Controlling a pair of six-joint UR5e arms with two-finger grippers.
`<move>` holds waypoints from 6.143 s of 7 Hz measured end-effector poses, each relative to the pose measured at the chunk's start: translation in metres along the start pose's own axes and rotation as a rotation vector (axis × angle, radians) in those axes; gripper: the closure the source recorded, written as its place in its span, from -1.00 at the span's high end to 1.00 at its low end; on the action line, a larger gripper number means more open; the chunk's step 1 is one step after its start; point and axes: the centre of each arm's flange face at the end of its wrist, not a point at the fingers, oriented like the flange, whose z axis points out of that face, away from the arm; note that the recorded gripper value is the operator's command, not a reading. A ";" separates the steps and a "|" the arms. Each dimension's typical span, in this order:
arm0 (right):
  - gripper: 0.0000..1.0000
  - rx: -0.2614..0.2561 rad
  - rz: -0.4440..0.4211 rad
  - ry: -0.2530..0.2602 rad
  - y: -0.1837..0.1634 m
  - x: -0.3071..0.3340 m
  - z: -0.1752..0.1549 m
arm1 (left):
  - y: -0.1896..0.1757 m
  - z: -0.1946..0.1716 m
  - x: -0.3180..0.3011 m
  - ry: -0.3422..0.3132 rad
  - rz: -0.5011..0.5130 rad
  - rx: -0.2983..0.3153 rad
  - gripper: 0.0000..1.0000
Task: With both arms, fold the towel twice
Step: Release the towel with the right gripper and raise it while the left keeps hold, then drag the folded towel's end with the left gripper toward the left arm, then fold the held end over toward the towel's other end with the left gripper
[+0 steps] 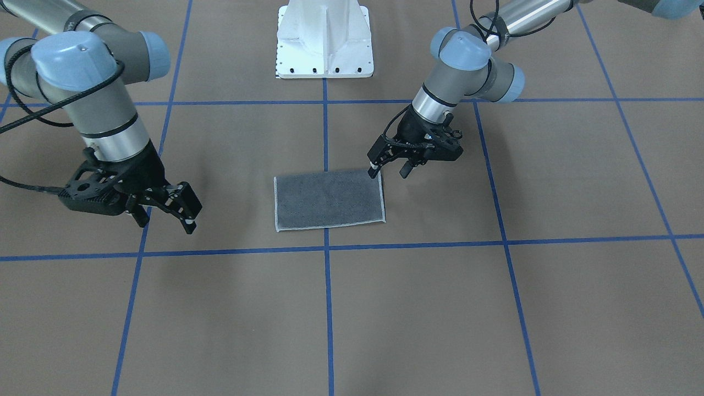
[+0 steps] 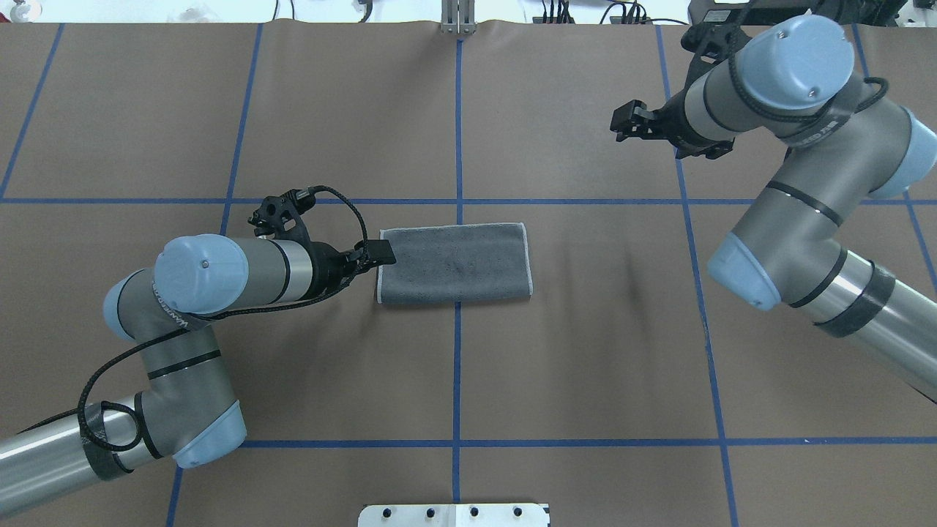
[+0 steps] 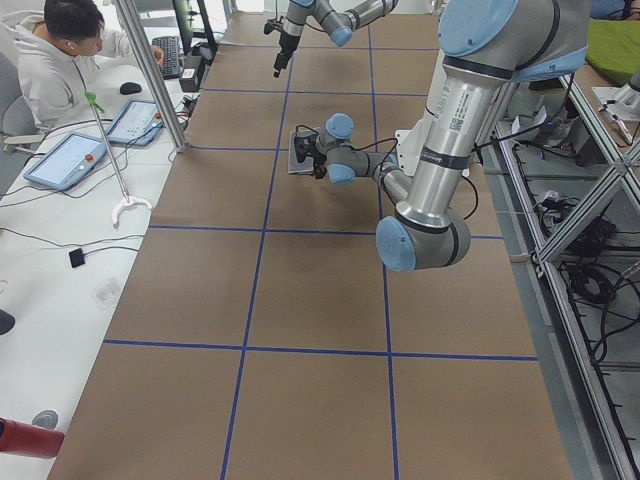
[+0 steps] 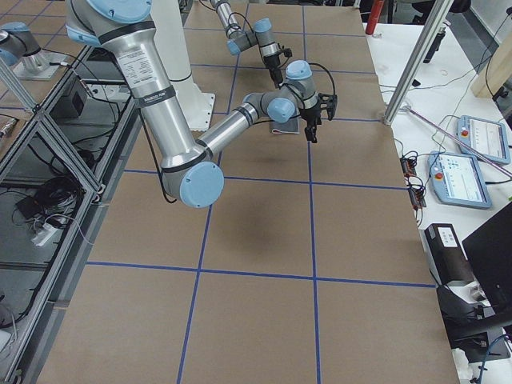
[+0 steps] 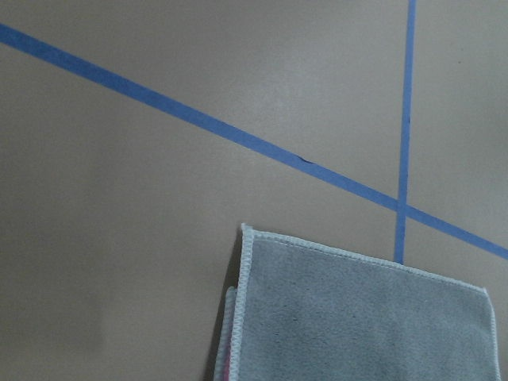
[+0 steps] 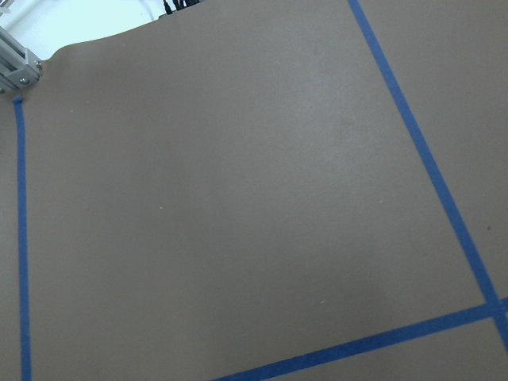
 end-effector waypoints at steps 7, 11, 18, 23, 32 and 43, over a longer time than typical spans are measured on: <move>0.99 -0.055 -0.141 0.023 -0.034 0.073 -0.011 | 0.030 0.018 -0.005 -0.015 -0.171 -0.011 -0.21; 0.99 -0.054 -0.142 0.021 -0.034 0.073 -0.012 | 0.030 0.018 -0.004 -0.013 -0.172 -0.012 -0.35; 0.99 -0.052 -0.143 0.018 -0.034 0.071 -0.014 | 0.032 0.014 -0.005 -0.013 -0.157 -0.018 -0.10; 0.99 -0.052 -0.142 0.017 -0.034 0.071 -0.014 | 0.034 0.017 -0.007 -0.018 -0.158 -0.018 -0.73; 0.99 -0.053 -0.142 0.020 -0.034 0.073 -0.013 | 0.002 -0.037 -0.061 -0.029 -0.024 0.021 -1.00; 0.99 -0.049 -0.129 0.019 -0.034 0.074 -0.016 | 0.040 -0.001 0.109 -0.013 0.035 0.006 -1.00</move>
